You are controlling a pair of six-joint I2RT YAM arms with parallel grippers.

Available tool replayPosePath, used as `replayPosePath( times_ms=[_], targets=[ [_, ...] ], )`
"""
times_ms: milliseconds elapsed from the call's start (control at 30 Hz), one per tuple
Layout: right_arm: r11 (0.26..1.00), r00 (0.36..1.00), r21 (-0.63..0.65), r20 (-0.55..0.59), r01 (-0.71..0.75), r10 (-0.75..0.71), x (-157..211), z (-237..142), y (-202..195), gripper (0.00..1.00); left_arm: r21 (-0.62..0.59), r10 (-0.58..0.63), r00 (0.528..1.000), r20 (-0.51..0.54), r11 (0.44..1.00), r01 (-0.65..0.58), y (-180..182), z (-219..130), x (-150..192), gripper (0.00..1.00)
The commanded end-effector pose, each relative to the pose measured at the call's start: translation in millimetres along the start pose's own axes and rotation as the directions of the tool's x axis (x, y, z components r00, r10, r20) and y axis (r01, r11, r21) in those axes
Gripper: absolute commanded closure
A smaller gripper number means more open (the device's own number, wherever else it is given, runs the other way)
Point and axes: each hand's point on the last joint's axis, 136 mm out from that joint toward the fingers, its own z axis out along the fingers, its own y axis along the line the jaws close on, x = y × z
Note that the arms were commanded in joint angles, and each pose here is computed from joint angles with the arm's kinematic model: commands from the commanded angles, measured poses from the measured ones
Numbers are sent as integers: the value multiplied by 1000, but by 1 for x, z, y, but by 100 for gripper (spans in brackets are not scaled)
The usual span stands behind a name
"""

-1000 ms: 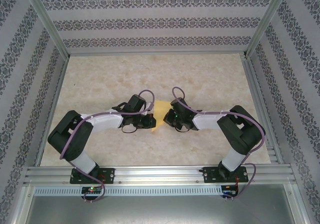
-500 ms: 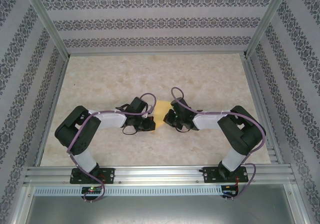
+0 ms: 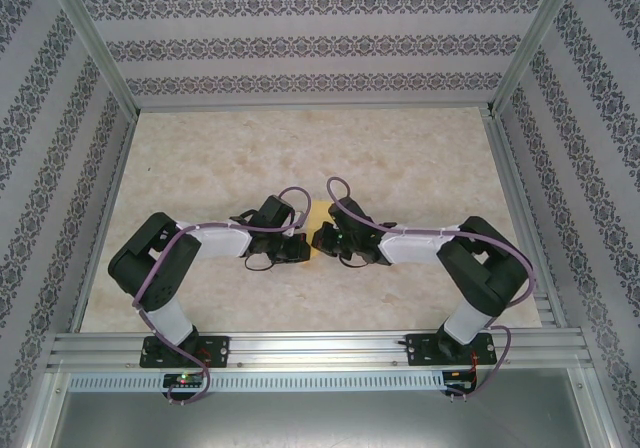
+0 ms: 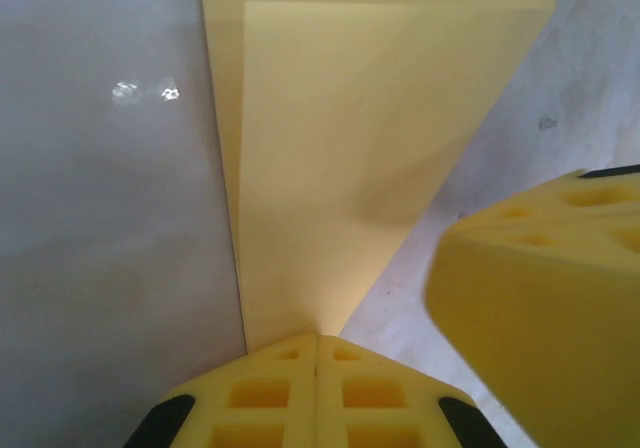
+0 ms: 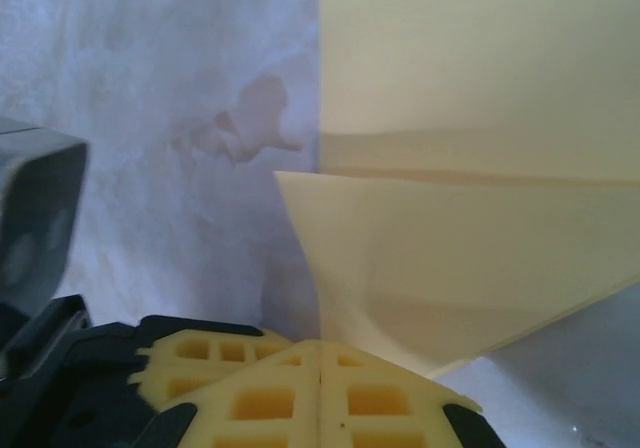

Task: Fold a paper plane with a square sheet of paper (pick it up from the middle)
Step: Third fold the triangle at the center of the table.

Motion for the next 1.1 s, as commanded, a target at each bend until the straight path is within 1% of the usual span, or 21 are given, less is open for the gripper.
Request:
replayPosePath(
  times_ms=[0,233,467,667,800,900,1067],
  targets=[
    [999,999,-4,2,-44,44,-1,6,2,100,-76,-43,999,-6,996,42,23,3,11,100],
    [995,994,-14,-34,-102,102,6,14,0,100,-66,-50,999,5,997,50,22,2,11,100],
    [965,966,-63,-70,-254,250,15,15,1,100,-43,-66,998,18,997,67,20,2,11,100],
    [949,952,-82,-64,-304,299,17,10,7,100,-37,-74,997,27,996,75,20,1,11,100],
    [945,944,-25,-59,-326,324,20,10,-6,100,-33,-82,996,33,996,84,20,0,11,100],
    [942,940,-6,-61,-337,336,22,15,-12,100,-36,-92,995,36,995,94,21,0,12,100],
    [954,954,52,-47,-294,296,19,19,-26,100,-71,-123,992,11,990,124,31,2,20,100]
  ],
)
